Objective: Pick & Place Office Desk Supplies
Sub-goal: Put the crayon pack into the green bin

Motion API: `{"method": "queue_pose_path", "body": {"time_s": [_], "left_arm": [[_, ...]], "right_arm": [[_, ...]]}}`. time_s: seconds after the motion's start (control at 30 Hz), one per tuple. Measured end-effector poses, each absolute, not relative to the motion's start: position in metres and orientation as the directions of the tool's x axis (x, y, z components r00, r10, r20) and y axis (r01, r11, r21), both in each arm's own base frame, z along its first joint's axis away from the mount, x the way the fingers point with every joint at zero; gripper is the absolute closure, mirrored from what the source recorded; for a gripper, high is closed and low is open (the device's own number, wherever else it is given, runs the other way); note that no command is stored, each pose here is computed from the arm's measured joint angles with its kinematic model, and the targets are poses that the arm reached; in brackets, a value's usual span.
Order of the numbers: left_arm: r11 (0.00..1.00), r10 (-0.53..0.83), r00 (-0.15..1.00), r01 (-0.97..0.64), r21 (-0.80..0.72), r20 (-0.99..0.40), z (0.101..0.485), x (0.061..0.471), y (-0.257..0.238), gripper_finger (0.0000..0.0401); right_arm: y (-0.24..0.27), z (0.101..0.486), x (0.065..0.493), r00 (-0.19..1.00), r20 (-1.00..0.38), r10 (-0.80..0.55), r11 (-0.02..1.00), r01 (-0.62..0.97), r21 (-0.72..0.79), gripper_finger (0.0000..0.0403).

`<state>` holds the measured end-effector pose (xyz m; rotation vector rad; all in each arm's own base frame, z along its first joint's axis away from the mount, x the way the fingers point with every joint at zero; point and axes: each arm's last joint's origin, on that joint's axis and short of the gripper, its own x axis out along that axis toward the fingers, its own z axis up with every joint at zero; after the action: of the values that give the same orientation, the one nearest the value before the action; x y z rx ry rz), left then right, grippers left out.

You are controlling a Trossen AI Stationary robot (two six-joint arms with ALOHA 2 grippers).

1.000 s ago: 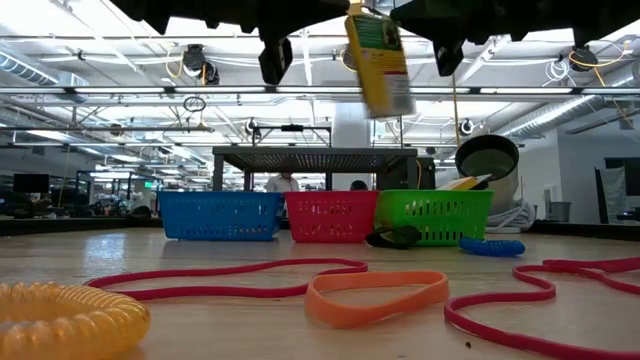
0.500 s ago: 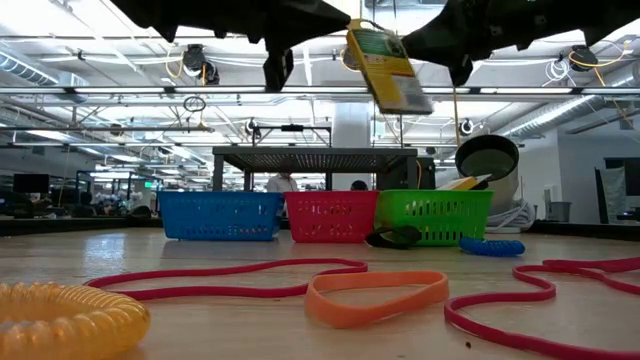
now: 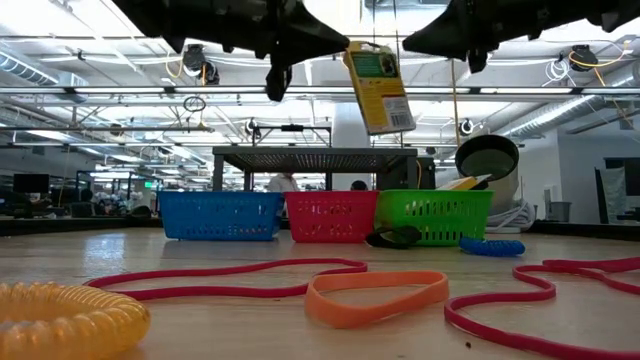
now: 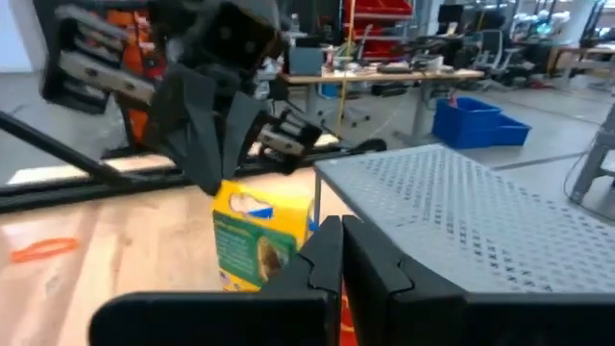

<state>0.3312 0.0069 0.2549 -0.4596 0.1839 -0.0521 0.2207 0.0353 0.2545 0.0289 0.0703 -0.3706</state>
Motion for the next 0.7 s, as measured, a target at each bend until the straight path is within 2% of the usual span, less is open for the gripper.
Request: {"method": "queue_pose_path", "body": {"time_s": [0.2,0.33,0.43,0.57,0.7], "left_arm": [[0.895,-0.087,0.981,0.001,-0.446,-0.171,0.254,0.331,0.008,0.0398],[0.893,-0.097,0.982,0.014,-0.450,-0.162,0.255,0.331,0.007,0.0399],[0.891,-0.115,0.980,0.029,-0.454,-0.162,0.255,0.331,0.004,0.0399],[0.883,-0.182,0.970,0.090,-0.460,-0.159,0.255,0.331,-0.006,0.0399],[0.877,-0.234,0.959,0.138,-0.461,-0.159,0.255,0.331,-0.016,0.0399]], "right_arm": [[0.038,0.261,0.217,0.950,-0.047,-0.309,0.950,0.310,0.037,0.0403],[0.042,0.262,0.217,0.985,-0.047,-0.169,0.984,0.171,0.047,0.0403],[0.043,0.262,0.217,0.992,-0.047,-0.119,0.991,0.121,0.049,0.0399],[0.043,0.262,0.217,0.992,-0.047,-0.119,0.991,0.121,0.049,0.0376],[0.043,0.262,0.217,0.992,-0.048,-0.114,0.992,0.116,0.049,0.0333]]}}
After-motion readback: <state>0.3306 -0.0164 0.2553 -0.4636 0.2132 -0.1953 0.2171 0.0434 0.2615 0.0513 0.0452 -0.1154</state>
